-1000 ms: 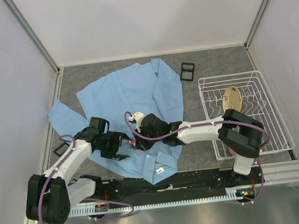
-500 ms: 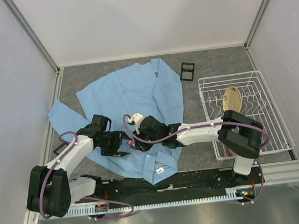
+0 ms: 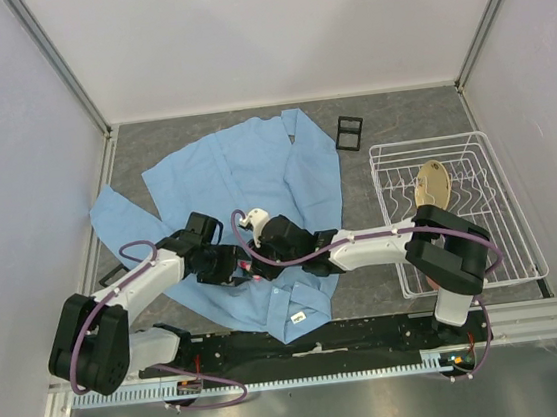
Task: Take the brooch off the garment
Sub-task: Remove the brooch from the clothes.
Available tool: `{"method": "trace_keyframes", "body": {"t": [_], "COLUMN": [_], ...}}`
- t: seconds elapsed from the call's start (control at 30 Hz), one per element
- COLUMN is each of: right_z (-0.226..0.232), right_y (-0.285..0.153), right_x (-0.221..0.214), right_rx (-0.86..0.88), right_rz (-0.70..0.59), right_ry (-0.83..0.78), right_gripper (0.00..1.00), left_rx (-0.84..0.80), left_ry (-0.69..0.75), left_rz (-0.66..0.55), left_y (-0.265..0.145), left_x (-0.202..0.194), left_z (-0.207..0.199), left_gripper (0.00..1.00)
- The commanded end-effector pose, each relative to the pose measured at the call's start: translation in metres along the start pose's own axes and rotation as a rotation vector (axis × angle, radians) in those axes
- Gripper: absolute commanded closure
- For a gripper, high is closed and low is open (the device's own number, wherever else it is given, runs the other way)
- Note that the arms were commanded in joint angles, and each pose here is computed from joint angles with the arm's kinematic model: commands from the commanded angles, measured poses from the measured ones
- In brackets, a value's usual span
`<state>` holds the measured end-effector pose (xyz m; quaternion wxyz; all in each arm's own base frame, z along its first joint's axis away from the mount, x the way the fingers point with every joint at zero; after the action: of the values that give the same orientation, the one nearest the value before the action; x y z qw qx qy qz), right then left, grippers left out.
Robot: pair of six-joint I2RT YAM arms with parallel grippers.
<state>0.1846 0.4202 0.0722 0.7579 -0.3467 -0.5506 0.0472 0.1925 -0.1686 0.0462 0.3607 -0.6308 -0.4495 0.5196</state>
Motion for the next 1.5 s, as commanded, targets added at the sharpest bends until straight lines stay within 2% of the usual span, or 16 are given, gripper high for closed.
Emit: {"method": "trace_keyframes", "body": {"t": [0.0, 0.3, 0.67, 0.7, 0.93, 1.03, 1.27, 1.4, 1.47], "right_z": [0.0, -0.002, 0.0, 0.0, -0.001, -0.001, -0.001, 0.001, 0.0], "right_y": [0.0, 0.0, 0.001, 0.001, 0.0, 0.001, -0.001, -0.001, -0.001], "right_x": [0.005, 0.004, 0.002, 0.002, 0.003, 0.001, 0.001, 0.002, 0.002], "right_rx": [-0.009, -0.014, -0.002, -0.002, -0.005, -0.001, -0.001, 0.008, 0.007], "right_rz": [-0.036, -0.031, -0.03, -0.032, -0.039, -0.033, -0.036, -0.041, -0.04], "right_ry": [0.007, 0.007, 0.0, 0.002, 0.002, 0.002, -0.006, -0.008, -0.009], "right_gripper": [0.9, 0.91, 0.93, 0.93, 0.94, 0.94, 0.96, 0.96, 0.96], "left_rx": [-0.046, -0.024, -0.018, -0.015, 0.011, 0.008, 0.003, -0.002, -0.007], "left_ry": [-0.06, -0.051, -0.002, 0.005, 0.029, 0.033, 0.036, 0.04, 0.049], "left_rz": [-0.025, -0.043, -0.051, -0.049, -0.057, -0.059, -0.068, -0.069, -0.07], "left_y": [0.001, 0.005, 0.007, 0.007, 0.008, 0.008, 0.008, 0.009, 0.008], "left_x": [0.002, 0.007, 0.008, 0.008, 0.011, 0.011, 0.012, 0.011, 0.011], "left_z": [-0.012, -0.006, -0.006, -0.006, 0.002, 0.001, -0.003, -0.005, -0.006], "left_gripper": [0.44, 0.49, 0.62, 0.62, 0.46, 0.44, 0.55, 0.66, 0.68]}}
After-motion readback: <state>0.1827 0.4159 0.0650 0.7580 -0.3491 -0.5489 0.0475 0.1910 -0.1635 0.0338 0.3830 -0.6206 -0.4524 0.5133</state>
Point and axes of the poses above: each gripper's point midway between its finger pads, its own y axis out along the fingers, its own z axis along the line the jaws close on, x = y × z, the point moved 1 cm from there along -y, back along the fingers, and after that the axes turned 15 degrees about -y, right-handed, at the moved point
